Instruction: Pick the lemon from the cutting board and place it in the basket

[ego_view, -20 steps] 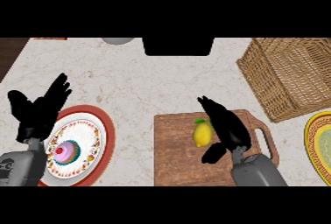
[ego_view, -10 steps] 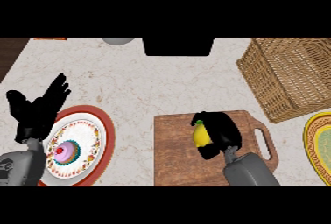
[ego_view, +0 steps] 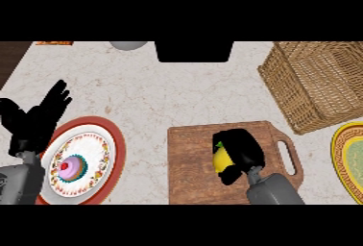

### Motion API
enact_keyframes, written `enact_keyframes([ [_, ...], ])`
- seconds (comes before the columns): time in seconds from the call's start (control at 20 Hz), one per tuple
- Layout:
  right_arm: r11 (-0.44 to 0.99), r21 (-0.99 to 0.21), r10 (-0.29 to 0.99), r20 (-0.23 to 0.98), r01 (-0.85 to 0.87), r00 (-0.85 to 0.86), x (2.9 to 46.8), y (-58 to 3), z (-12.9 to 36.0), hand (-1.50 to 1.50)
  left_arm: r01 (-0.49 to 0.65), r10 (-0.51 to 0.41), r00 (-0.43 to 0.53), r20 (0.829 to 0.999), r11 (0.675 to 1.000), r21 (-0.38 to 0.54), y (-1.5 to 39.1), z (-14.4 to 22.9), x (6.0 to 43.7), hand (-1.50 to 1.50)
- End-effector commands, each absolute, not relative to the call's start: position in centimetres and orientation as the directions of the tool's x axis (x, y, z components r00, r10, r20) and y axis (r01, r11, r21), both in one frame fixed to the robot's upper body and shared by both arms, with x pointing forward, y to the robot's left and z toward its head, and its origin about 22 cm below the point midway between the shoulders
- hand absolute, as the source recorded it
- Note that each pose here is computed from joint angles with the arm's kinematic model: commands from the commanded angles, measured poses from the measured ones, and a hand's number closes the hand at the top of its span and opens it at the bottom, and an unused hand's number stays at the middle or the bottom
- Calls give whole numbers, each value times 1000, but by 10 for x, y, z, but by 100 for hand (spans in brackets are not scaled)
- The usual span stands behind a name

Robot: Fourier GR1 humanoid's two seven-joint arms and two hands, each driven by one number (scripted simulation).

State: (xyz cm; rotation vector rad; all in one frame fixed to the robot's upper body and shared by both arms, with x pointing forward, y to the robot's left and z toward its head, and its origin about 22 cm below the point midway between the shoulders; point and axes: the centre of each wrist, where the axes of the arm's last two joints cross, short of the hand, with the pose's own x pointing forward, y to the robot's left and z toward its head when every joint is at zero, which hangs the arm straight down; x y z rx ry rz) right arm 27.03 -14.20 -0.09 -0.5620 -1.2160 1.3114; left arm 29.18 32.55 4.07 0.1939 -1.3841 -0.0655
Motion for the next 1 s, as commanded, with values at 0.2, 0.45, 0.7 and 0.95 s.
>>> enact_keyframes([
  [0.2,89,-816,697,461,-571,-550,164,-213,-18,150,-139,-152,212,965,973,183,332,32,283,0],
  [0.45,302,-725,564,659,-619,-497,116,-265,3,150,-132,-139,208,968,977,168,329,38,281,0],
  [0.7,521,-625,311,773,-581,-553,102,-284,44,150,-117,-159,220,962,975,188,338,30,270,0],
  [0.95,617,-633,319,744,-467,-587,82,-323,97,150,-137,-137,205,969,976,167,334,37,271,0],
])
